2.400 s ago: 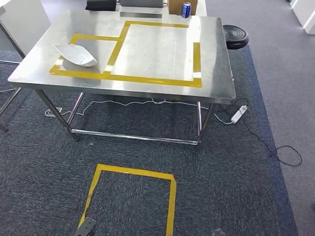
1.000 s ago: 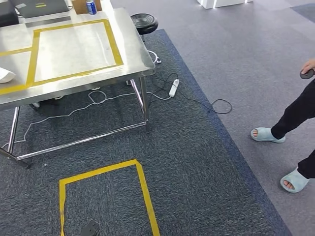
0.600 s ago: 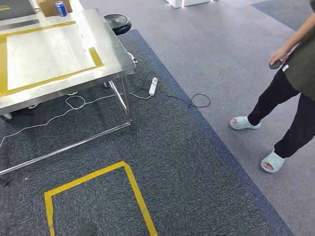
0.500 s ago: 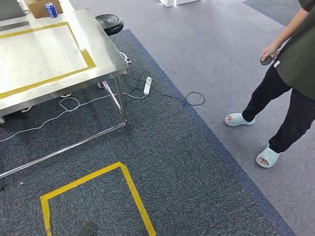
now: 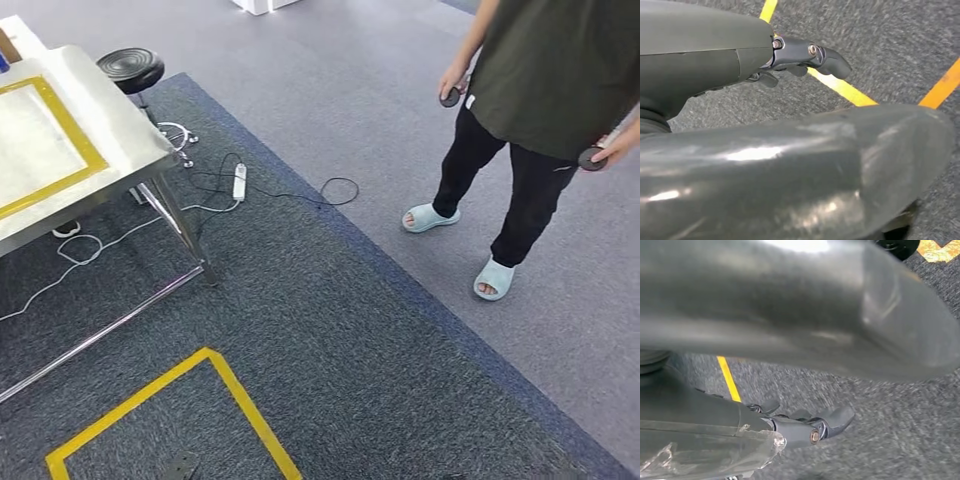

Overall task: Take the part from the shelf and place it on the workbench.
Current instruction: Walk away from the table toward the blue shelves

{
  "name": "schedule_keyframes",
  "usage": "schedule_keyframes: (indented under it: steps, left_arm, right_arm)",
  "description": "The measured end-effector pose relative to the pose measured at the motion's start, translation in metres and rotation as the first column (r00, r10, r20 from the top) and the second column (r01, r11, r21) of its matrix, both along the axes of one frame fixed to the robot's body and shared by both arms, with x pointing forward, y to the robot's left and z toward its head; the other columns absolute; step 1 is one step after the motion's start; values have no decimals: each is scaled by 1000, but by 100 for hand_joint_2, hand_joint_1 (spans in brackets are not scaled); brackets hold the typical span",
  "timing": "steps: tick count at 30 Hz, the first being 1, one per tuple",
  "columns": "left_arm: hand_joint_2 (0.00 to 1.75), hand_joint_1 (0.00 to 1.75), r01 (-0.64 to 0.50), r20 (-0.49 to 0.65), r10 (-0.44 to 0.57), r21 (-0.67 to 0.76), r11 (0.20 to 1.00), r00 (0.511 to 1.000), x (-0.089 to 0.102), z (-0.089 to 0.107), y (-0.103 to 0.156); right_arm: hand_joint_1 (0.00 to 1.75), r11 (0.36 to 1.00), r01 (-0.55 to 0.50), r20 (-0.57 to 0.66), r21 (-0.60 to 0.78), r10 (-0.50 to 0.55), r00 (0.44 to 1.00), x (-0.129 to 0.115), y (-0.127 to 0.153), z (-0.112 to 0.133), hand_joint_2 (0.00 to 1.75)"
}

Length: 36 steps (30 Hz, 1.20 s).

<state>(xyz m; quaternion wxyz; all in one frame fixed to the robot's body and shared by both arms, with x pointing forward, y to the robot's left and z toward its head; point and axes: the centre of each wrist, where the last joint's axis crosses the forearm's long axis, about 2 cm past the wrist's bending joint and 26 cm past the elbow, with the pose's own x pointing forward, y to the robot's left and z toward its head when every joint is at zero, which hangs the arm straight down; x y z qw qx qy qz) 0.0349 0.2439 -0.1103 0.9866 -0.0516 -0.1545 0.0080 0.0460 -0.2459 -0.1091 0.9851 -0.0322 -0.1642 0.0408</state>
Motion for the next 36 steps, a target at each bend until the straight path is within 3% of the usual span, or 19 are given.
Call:
schedule_keyframes:
  steps: [4,30,36]
  left_arm:
    - [0,0,-52,5,52,-11,999,999,1,0,0]
    - [0,0,-86,38,86,-3,996,996,-4,-1,5]
    - [0,0,-100,33,99,8,995,994,-1,0,2]
  right_arm:
    - [0,1000,0,-10,-2,0,1000,1,0,0,0]
    - [0,1000,-7,-6,-5,7,1000,-1,-1,0,0]
    - [0,998,-35,64,-58,39,997,-2,-3,0,0]
